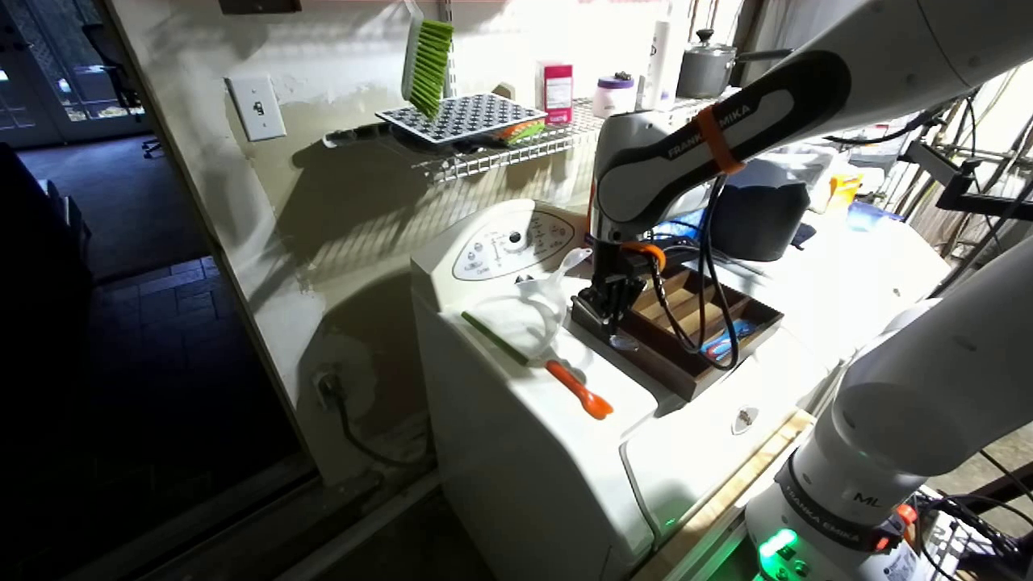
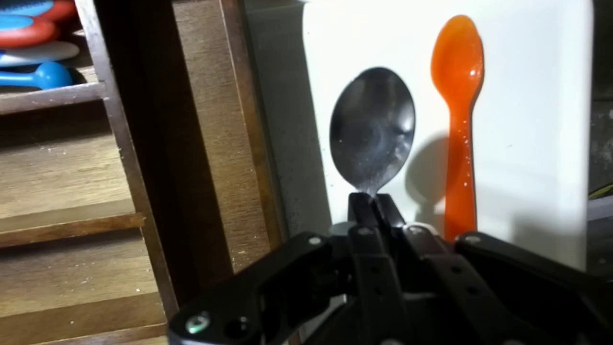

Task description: Put the spoons on the in the drawer that's on the table

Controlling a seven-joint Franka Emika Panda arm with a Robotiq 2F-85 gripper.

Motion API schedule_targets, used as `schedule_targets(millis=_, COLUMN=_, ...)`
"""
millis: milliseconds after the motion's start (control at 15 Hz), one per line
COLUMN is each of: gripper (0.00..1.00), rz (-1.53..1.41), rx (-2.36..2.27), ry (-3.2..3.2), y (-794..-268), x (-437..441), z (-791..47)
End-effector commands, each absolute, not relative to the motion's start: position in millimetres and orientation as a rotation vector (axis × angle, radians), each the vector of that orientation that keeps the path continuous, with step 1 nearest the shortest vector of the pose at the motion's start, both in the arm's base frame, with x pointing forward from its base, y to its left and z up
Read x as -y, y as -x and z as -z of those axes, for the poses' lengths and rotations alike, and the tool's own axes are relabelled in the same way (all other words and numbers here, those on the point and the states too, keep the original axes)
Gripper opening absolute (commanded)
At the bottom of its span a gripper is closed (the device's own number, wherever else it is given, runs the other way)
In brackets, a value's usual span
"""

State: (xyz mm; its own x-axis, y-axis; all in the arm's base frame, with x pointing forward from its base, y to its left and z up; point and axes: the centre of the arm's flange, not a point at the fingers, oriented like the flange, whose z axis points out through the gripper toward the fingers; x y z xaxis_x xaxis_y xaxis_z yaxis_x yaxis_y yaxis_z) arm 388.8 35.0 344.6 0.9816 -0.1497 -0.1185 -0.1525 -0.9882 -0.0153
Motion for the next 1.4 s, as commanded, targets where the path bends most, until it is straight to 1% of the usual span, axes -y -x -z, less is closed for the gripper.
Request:
schedule_targets(millis=0, gripper=0.07, rz=-0.179, rx=-0.241, ry=3.102, y=-389, x=-34, z=-348)
schedule_targets(millis=200, gripper=0.07, rz=-0.177, rx=-0.241, ry=3.102, y=-390, x=-33, z=-349)
schedule_targets(millis=267, gripper=0.02, rz=-0.177, rx=-0.241, ry=3.102, y=-390, x=-33, z=-349)
schedule_targets(millis=667, gripper=0.02, rz=-0.188, rx=-0.135, ry=3.127, y=-380, x=-11, z=-357)
schedule_targets(millis=1333, gripper=0.02, rz=-0.333, rx=-0.092, ry=3.135, y=-366, x=33, z=-349)
